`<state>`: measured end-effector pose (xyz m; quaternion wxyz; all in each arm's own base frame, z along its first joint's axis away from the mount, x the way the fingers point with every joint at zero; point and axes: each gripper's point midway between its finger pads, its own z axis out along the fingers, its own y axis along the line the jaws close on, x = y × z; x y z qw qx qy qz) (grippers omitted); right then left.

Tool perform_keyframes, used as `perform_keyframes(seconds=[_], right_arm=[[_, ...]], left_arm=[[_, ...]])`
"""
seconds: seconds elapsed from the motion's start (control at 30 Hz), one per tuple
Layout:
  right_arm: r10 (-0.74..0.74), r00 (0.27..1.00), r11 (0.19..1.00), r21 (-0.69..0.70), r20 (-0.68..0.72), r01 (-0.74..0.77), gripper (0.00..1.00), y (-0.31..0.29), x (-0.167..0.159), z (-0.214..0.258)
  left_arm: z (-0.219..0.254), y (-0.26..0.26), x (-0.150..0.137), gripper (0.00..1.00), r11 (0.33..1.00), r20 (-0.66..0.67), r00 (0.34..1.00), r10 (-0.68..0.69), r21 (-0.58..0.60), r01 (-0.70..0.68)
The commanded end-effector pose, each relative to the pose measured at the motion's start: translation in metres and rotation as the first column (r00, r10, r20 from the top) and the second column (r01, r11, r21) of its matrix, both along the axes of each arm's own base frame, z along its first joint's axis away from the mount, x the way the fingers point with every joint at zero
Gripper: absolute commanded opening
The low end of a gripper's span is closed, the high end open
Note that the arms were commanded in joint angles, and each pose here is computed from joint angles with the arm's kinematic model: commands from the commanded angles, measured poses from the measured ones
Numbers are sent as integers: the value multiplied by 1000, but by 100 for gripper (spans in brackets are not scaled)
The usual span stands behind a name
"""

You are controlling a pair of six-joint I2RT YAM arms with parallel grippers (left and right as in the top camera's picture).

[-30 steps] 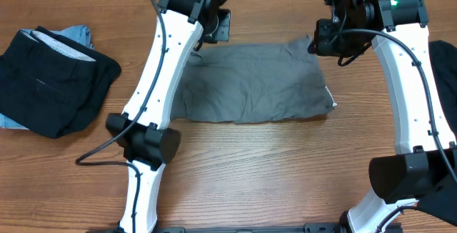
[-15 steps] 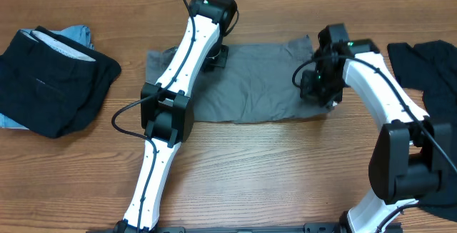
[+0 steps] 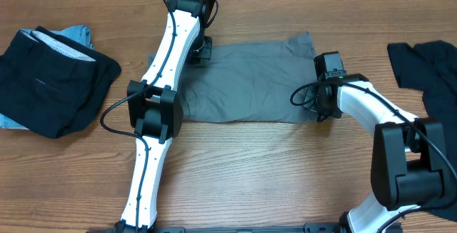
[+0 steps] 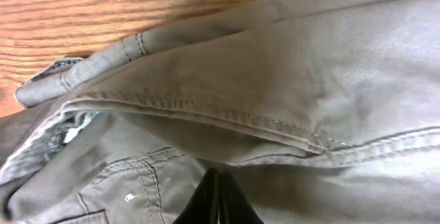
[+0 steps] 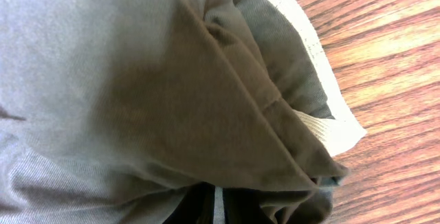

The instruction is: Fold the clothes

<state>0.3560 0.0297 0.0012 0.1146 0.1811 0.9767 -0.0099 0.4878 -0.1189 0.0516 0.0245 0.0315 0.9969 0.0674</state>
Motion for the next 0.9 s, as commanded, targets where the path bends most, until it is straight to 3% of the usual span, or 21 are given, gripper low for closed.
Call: perform_keyframes(seconds=[0.0,0.23,0.67,0.77,0.87], right_arm=[[-13,999,1000,-4,-52,12,4,-3,-13,-10],[-8,997,1000,-1,-80,8,4,-1,-10,5],[-9,995,1000,-3,-98,9,4,-2,-15,4],[-9,995,1000,-4,-101,9,4,-2,-16,4],[-8,995,1000,-3,-101,8,4,-1,-14,8]], left_arm=[[33,1,16,4,1000,102,995,2,-25,1],[24,49,16,4,986,56,985,161,-42,-159],[-53,81,10,4,979,-11,979,201,38,-201],[-26,90,27,4,977,84,978,191,80,-198],[65,84,61,4,985,302,940,158,15,-170]])
